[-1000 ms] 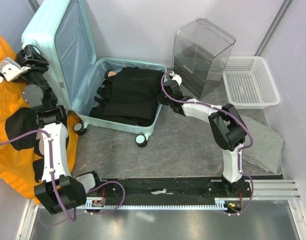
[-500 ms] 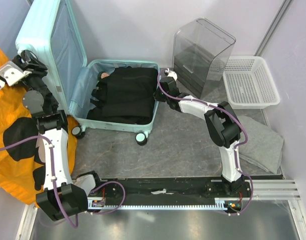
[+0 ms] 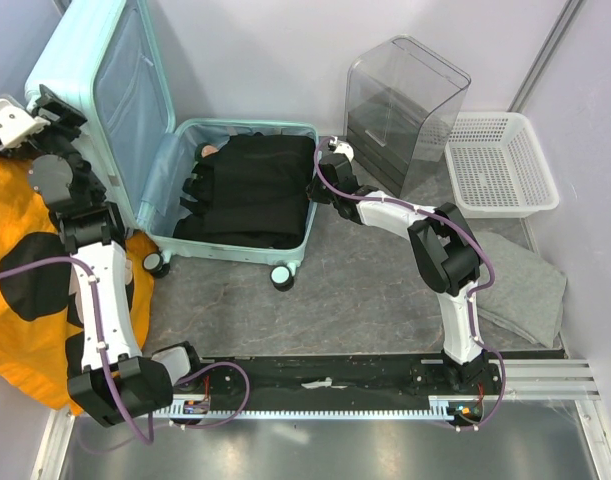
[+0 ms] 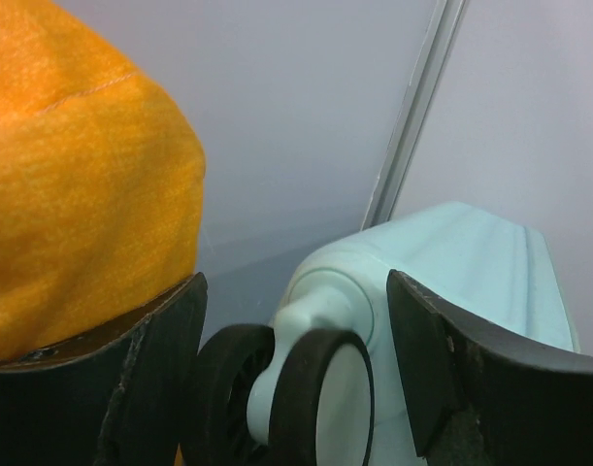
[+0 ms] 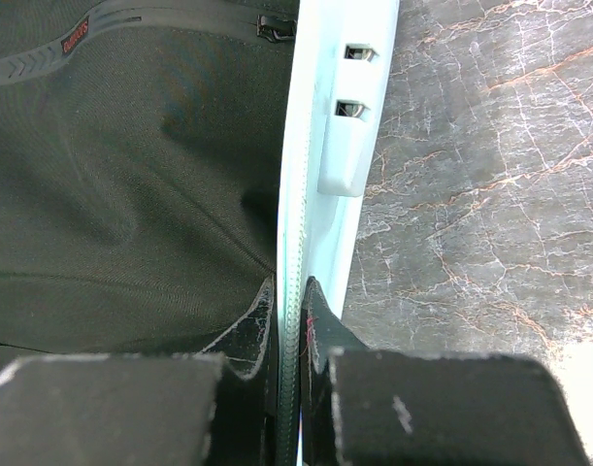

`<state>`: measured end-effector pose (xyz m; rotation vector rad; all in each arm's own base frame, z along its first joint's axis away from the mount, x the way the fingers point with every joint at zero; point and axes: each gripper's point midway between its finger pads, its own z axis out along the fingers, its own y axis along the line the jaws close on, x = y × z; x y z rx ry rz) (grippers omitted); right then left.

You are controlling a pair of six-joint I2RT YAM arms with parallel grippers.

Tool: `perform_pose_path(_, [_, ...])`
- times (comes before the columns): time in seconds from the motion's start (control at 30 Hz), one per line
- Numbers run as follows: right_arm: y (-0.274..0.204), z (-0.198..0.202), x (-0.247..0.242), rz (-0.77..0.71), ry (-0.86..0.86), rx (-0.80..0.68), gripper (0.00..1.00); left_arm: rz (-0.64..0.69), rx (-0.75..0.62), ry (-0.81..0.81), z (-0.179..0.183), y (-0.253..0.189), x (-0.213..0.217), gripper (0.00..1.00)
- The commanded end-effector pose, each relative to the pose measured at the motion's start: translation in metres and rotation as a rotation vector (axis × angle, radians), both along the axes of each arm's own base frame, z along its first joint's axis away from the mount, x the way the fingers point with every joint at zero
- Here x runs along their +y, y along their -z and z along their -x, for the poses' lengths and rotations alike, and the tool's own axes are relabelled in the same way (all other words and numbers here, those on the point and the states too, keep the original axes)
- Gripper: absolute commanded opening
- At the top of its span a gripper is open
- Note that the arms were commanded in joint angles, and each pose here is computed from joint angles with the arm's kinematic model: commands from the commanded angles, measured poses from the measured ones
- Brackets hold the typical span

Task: Open, take out, and arrange the luggage
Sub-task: Open the luggage at the center of the board.

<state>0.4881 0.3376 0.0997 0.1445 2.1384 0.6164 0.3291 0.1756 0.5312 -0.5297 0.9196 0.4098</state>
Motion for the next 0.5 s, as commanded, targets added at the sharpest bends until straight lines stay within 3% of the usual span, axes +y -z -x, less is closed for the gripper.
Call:
perform_pose_path(0.0, [-0.011,0.049,0.106,-0.130,-0.347,-0.119,0.01,-0.047,-0.060,0.000,0.013,-0.040,-0.005,0.84])
perform_pose_path(0.23, [-0.012,0.049,0.111,-0.132,-0.363,-0.120,0.02,-0.069,-0.109,-0.008,0.024,-0.073,-0.009,0.86])
perform_pose_path(0.47, [-0.009,0.050,0.113,-0.128,-0.369,-0.113,0.11,-0.099,-0.144,0.016,0.033,-0.094,-0.019,0.86])
